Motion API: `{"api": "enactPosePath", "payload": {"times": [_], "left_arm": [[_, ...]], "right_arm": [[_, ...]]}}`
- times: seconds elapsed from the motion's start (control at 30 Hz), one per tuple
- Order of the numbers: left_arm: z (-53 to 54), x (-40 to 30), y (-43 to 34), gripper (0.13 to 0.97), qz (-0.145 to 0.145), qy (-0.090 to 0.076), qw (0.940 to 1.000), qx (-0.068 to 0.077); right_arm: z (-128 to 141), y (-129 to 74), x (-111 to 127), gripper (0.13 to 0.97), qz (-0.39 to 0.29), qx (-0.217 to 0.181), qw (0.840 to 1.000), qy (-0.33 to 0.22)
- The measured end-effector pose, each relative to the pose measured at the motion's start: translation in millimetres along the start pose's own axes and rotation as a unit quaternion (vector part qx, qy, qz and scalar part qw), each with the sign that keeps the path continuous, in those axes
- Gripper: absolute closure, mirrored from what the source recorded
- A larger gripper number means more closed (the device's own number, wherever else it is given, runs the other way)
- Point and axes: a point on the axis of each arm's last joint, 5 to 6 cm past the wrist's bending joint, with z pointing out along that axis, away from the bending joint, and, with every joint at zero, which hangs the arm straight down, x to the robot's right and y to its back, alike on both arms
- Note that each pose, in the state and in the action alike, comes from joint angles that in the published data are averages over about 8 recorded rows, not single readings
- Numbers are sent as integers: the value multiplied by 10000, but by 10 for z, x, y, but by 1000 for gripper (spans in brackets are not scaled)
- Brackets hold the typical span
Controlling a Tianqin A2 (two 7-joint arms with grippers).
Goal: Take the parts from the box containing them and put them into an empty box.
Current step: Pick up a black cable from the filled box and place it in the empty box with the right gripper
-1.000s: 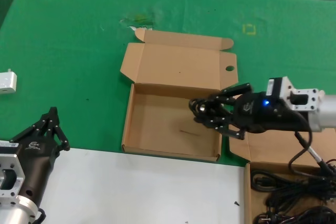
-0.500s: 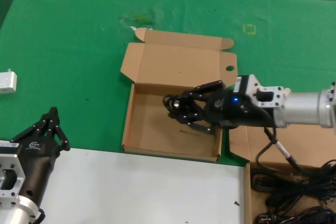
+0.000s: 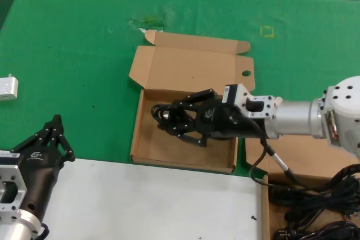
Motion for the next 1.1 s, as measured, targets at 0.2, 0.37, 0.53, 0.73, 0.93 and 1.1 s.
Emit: {"api": "enactPosePath", "payload": {"times": [0.2,0.37,0.53,0.73,0.93,1.1], "left_arm": [[0,0,0,958,0,0,10000,0],[0,0,0,958,0,0,10000,0],[0,0,0,958,0,0,10000,0],[0,0,0,958,0,0,10000,0],[0,0,0,958,0,0,10000,0],[0,0,0,958,0,0,10000,0]], "right_arm": [[112,8,-67,786,-12,-12,10000,-51],[205,59,-84,786,-3,-58,10000,-33],[302,118,-61,786,4,-119,9999,44],[395,179,-43,786,24,-196,9997,136],[447,215,-52,786,49,-242,9995,220],[465,228,-61,780,71,-247,9994,250]]}}
